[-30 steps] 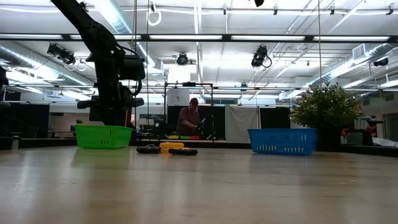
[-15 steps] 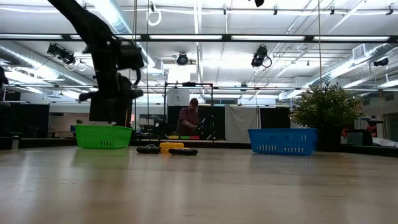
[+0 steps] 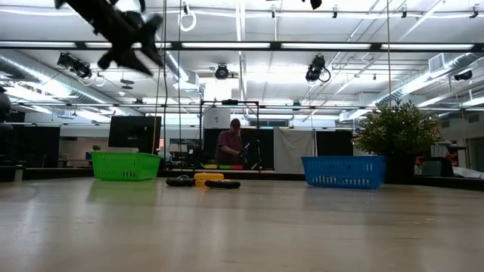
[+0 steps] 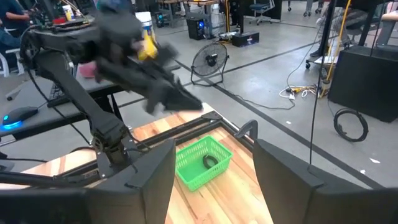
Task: Sort spring keychains
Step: Put the black spring keychain into the green bin
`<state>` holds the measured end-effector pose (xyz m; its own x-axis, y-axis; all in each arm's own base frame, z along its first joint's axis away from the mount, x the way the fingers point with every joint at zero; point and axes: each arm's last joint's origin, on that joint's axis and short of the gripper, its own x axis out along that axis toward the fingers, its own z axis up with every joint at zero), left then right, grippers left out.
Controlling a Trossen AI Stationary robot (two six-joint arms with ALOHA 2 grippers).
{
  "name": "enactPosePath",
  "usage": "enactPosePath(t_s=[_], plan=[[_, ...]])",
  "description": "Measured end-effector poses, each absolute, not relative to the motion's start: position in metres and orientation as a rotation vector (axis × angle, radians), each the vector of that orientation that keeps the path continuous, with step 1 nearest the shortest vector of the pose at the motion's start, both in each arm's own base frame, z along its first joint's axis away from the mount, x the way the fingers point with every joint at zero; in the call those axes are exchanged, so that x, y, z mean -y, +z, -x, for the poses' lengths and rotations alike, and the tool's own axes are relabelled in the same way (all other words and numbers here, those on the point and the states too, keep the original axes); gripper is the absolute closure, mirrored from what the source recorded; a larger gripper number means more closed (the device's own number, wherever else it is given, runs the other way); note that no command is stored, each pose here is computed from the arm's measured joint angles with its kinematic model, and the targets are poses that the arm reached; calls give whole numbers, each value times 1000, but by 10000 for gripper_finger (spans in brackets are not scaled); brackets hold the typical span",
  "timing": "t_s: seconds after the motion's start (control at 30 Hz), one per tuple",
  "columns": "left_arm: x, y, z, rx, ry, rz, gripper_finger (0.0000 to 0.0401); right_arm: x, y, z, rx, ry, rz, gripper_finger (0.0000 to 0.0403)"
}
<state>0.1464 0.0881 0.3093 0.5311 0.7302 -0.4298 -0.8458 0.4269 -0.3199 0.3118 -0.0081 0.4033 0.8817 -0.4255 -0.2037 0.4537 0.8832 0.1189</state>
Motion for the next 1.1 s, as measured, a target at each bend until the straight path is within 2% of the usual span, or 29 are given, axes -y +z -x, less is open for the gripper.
enactPosePath(t_s=[0.13, 0.27, 0.6, 0.93, 1.03, 1.1], plan=[[-66, 338, -137, -71, 847, 380, 213, 8, 403, -312, -177, -460, -165, 186], [-51, 356, -130, 1, 628, 192, 213, 8, 403, -312, -178, -460, -163, 186], [-29, 368, -135, 71, 171, 109, 225, 8, 402, -311, -191, -461, -159, 186], [-28, 364, -143, 35, 155, 88, 307, 8, 402, -311, -192, -461, -158, 186], [-33, 356, -158, -21, 231, 76, 333, 8, 402, -311, -192, -461, -157, 186], [-35, 352, -173, -74, 215, 43, 348, 8, 402, -311, -194, -461, -150, 186]])
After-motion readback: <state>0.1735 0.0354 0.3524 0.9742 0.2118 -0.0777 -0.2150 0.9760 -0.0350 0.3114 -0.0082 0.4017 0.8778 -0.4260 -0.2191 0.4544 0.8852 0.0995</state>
